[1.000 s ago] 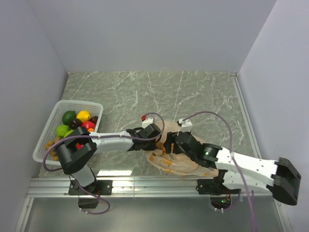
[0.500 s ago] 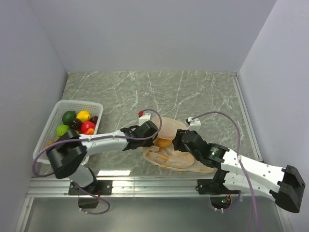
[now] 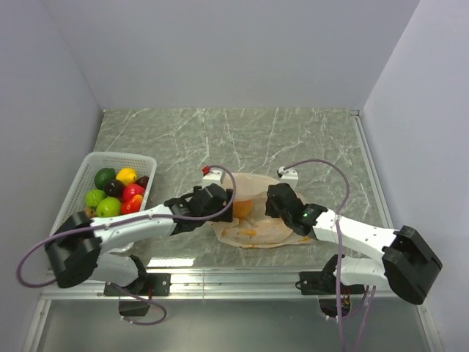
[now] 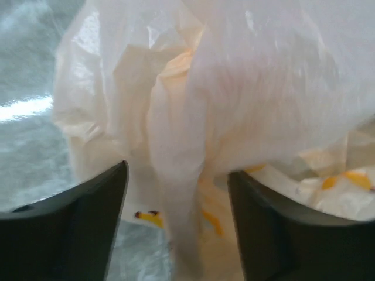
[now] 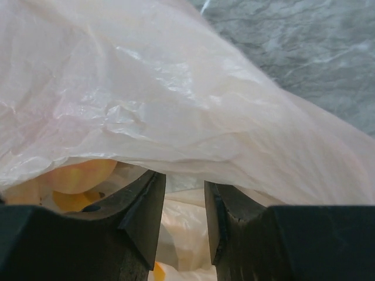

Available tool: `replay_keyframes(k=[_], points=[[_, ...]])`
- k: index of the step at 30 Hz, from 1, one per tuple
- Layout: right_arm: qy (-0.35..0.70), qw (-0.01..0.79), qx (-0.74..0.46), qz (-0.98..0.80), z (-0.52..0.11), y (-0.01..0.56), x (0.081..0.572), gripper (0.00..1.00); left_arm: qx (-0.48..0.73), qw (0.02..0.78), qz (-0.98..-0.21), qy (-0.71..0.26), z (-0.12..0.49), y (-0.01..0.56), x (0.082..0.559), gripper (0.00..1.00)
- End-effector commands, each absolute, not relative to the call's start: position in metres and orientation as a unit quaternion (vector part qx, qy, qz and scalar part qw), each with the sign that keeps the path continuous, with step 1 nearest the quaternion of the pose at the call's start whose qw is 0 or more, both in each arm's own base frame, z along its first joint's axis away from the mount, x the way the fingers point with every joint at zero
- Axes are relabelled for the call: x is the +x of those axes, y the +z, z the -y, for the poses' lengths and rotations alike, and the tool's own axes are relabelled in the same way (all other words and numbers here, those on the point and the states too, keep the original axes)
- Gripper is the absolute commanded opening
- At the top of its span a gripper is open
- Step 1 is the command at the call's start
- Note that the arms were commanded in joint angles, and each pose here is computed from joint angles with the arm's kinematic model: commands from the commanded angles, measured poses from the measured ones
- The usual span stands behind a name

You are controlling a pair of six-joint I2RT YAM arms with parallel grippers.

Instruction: Untie the knot of the plastic bag and take out the fruit

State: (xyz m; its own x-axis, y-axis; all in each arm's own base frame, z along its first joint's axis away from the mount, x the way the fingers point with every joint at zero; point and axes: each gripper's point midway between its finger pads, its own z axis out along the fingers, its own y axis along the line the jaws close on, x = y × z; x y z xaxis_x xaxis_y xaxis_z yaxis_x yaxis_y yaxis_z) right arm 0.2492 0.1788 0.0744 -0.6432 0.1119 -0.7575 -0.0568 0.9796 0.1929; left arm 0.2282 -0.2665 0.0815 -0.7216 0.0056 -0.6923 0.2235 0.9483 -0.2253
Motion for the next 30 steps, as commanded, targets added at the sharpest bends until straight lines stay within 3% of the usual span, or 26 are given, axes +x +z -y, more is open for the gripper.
replay_keyframes(k=[1, 3, 6, 10, 13, 18, 30], points=[[0.134, 0.445, 0.014, -0.885, -0.201, 0.095, 0.267, 0.39, 0.024, 0.429, -0.883, -0.188, 0.257, 0.134, 0.235, 0.83], [0.14, 0.444, 0.014, -0.885, -0.204, 0.097, 0.268, 0.39, 0.003, 0.457, -0.864, -0.21, 0.246, 0.166, 0.232, 0.94], [0.145, 0.45, 0.012, -0.881, -0.205, 0.102, 0.269, 0.39, -0.025, 0.496, -0.835, -0.237, 0.231, 0.211, 0.228, 0.94], [0.151, 0.453, 0.01, -0.878, -0.207, 0.109, 0.269, 0.39, 0.006, 0.506, -0.803, -0.316, 0.259, 0.267, 0.206, 0.8], [0.155, 0.454, 0.012, -0.878, -0.208, 0.11, 0.269, 0.39, 0.041, 0.473, -0.805, -0.357, 0.304, 0.274, 0.191, 0.73], [0.154, 0.451, 0.016, -0.879, -0.207, 0.107, 0.267, 0.38, 0.061, 0.429, -0.841, -0.324, 0.351, 0.222, 0.194, 0.7], [0.156, 0.439, 0.037, -0.884, -0.195, 0.092, 0.26, 0.38, -0.011, 0.439, -0.878, -0.193, 0.335, 0.133, 0.253, 0.67]])
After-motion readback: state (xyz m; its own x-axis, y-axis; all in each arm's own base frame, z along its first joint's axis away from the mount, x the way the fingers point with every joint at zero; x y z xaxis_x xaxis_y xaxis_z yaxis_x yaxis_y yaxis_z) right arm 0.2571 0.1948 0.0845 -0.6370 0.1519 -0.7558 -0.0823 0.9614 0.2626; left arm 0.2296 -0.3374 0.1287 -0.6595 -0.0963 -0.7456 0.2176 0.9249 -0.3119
